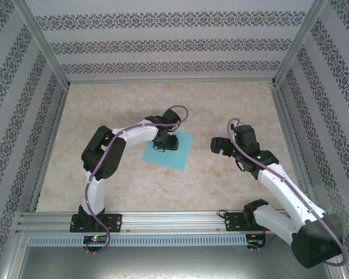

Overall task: Fold a paper plane with a square sheet of paper (fold left side to right side)
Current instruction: Move the square sheet of paper to the center of the table, then pick up the square sheet of paper from the center of the table.

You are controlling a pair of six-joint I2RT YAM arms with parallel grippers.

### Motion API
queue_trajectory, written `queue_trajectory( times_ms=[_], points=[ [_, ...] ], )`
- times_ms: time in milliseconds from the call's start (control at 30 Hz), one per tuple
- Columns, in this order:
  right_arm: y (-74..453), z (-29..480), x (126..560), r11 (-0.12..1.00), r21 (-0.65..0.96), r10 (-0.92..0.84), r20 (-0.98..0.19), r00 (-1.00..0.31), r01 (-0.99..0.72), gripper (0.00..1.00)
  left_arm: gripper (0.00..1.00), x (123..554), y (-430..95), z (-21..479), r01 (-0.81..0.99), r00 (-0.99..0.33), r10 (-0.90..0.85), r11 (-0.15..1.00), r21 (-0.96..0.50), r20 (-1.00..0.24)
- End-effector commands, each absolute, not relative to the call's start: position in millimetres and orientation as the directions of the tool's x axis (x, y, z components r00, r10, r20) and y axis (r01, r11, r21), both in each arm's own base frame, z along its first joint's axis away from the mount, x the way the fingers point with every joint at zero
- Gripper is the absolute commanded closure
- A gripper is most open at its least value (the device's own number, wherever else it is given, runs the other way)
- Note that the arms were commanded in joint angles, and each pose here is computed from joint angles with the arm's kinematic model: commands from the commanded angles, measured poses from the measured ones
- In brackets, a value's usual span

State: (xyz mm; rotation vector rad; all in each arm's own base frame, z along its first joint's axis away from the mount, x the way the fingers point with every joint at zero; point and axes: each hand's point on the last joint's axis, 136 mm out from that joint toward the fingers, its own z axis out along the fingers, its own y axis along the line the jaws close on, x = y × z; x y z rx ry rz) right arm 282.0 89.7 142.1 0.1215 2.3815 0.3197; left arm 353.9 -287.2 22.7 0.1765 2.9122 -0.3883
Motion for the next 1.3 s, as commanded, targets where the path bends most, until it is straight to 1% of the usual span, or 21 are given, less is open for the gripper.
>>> queue_trajectory(
  times_ms=[0, 133, 233, 333, 433, 500, 567, 633, 700, 967, 1167, 1267],
  points=[
    [95.8, 142.9, 286.9, 0.958, 0.288, 0.197, -0.645, -0.738, 0.004, 0.02, 0.59, 341.5, -311.1, 11.3, 0.107, -0.988, 0.063, 0.942, -0.320, -0.144],
    [100.6, 132.9, 291.9, 0.957, 0.288, 0.202, -0.609, -0.767, 0.023, 0.02, 0.58, 351.9, -316.9, 41.6, 0.128, -0.977, 0.056, 0.926, -0.354, -0.207],
    [107.7, 124.7, 299.1, 0.961, 0.276, 0.190, -0.580, -0.792, 0.028, 0.02, 0.55, 358.9, -312.8, 70.0, 0.141, -0.964, 0.041, 0.916, -0.377, -0.261],
    [119.0, 117.0, 309.7, 0.965, 0.264, 0.163, -0.553, -0.817, 0.014, 0.02, 0.52, 363.0, -296.2, 90.6, 0.129, -0.955, 0.010, 0.914, -0.384, -0.296],
    [131.2, 108.3, 322.3, 0.967, 0.255, 0.141, -0.525, -0.840, 0.003, 0.02, 0.51, 360.6, -274.3, 95.7, 0.095, -0.955, -0.024, 0.919, -0.382, -0.297],
    [142.7, 104.9, 332.9, 0.964, 0.264, 0.134, -0.517, -0.846, -0.009, 0.02, 0.50, 357.6, -262.7, 92.5, 0.073, -0.957, -0.047, 0.918, -0.391, -0.288],
    [158.2, 99.5, 343.4, 0.961, 0.274, 0.116, -0.507, -0.854, -0.032, 0.02, 0.51, 353.9, -256.5, 84.9, 0.044, -0.963, -0.077, 0.902, -0.430, -0.259],
    [174.6, 91.4, 352.0, 0.961, 0.272, 0.090, -0.485, -0.870, -0.052, 0.02, 0.52, 350.5, -256.0, 76.1, 0.018, -0.969, -0.104, 0.876, -0.483, -0.224],
    [190.0, 81.8, 361.0, 0.965, 0.255, 0.059, -0.463, -0.884, -0.069, 0.02, 0.54, 347.2, -253.6, 66.6, -0.006, -0.973, -0.121, 0.864, -0.503, -0.195],
    [213.5, 45.8, 380.6, 0.987, 0.147, 0.003, -0.427, -0.904, -0.067, 0.02, 0.57, 327.7, -236.3, 34.7, -0.046, -0.984, -0.116, 0.899, -0.436, -0.135],
    [218.3, 19.6, 376.4, 0.992, 0.113, -0.016, -0.372, -0.928, -0.062, 0.02, 0.58, 314.8, -226.5, 21.0, -0.055, -0.989, -0.106, 0.916, -0.398, -0.107],
    [222.4, 10.9, 371.1, 0.991, 0.120, -0.013, -0.346, -0.938, -0.058, 0.02, 0.60, 311.3, -224.4, 16.2, -0.063, -0.989, -0.109, 0.918, -0.391, -0.098]
  ],
)
